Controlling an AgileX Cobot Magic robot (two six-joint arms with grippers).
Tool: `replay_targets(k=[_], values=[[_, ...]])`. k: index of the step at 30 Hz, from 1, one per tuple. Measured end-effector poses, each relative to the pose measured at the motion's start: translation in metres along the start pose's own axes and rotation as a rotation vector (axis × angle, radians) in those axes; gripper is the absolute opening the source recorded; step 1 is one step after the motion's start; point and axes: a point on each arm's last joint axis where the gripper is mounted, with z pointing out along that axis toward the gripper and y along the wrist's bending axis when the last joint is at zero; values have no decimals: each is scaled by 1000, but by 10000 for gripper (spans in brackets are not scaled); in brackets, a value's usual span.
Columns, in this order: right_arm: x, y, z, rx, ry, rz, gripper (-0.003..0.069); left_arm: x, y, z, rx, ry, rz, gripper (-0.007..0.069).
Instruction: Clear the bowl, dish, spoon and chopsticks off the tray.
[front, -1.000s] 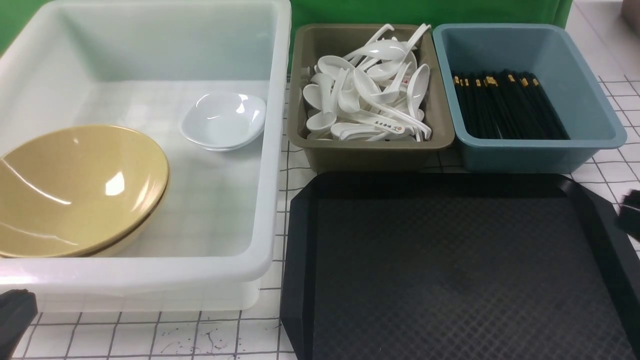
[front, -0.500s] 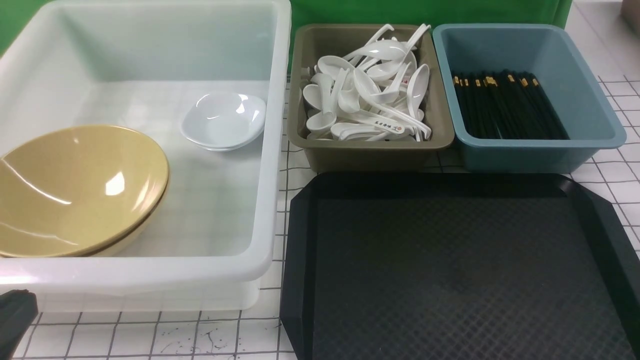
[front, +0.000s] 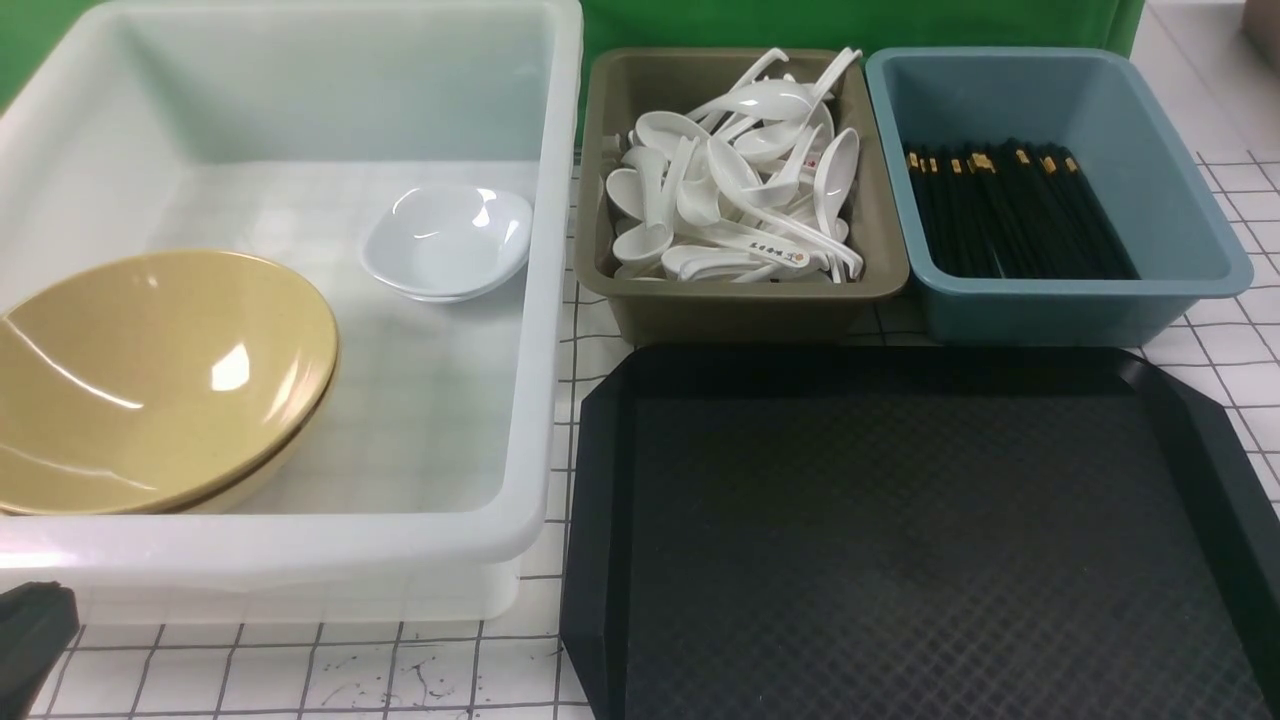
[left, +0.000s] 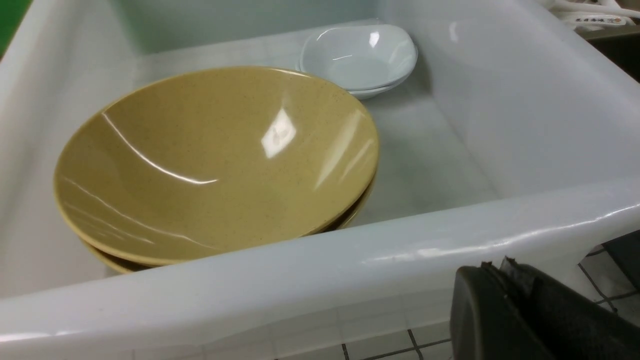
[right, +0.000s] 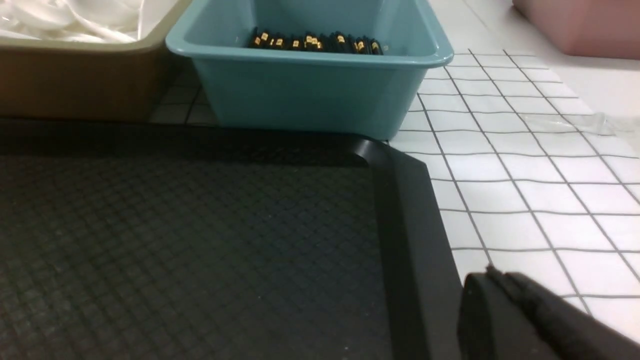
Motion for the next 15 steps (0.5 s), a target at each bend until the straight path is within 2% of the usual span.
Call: replay_targets(k=[15], values=[[0,0,0,0,0,0,40,0,0,0,0,0,0,-6]])
